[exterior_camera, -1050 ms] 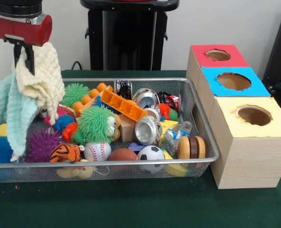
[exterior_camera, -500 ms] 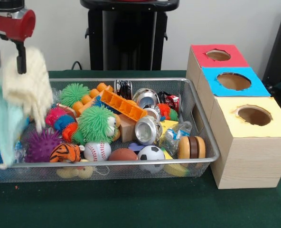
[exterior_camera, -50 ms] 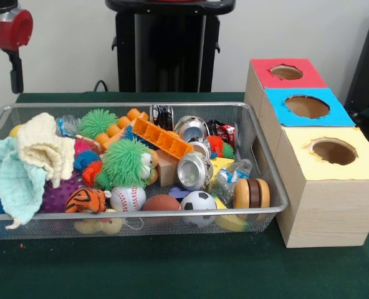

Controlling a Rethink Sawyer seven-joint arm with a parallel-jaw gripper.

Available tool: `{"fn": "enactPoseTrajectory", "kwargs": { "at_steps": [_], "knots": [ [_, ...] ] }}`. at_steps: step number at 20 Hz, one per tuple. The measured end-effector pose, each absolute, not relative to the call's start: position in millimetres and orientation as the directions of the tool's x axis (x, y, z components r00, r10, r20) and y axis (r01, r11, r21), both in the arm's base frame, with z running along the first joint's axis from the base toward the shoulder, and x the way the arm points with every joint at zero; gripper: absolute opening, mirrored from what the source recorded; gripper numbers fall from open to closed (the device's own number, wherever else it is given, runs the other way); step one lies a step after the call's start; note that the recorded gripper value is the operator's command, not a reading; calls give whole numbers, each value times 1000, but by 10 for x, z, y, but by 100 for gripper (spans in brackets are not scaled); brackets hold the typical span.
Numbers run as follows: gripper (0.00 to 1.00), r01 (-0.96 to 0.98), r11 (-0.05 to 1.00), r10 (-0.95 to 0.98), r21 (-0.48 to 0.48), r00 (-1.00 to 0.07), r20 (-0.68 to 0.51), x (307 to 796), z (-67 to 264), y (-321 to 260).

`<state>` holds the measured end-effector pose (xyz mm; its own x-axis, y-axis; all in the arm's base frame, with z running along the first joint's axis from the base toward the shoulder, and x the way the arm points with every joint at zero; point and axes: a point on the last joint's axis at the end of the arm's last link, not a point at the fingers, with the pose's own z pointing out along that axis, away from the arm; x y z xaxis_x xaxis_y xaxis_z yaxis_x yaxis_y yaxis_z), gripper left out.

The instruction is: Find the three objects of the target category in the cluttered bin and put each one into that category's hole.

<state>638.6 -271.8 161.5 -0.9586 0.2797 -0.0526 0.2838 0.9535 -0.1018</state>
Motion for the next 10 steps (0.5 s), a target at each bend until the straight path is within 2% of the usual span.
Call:
{"fn": "enactPoseTrajectory", "kwargs": {
  "at_steps": [6, 10],
  "knots": [
    [100, 291, 952, 288, -92, -957, -49, 6393, 1627, -2703],
    [100, 298, 952, 298, -69, -954, -5, 6388, 1706, -2562]
  ]
}}
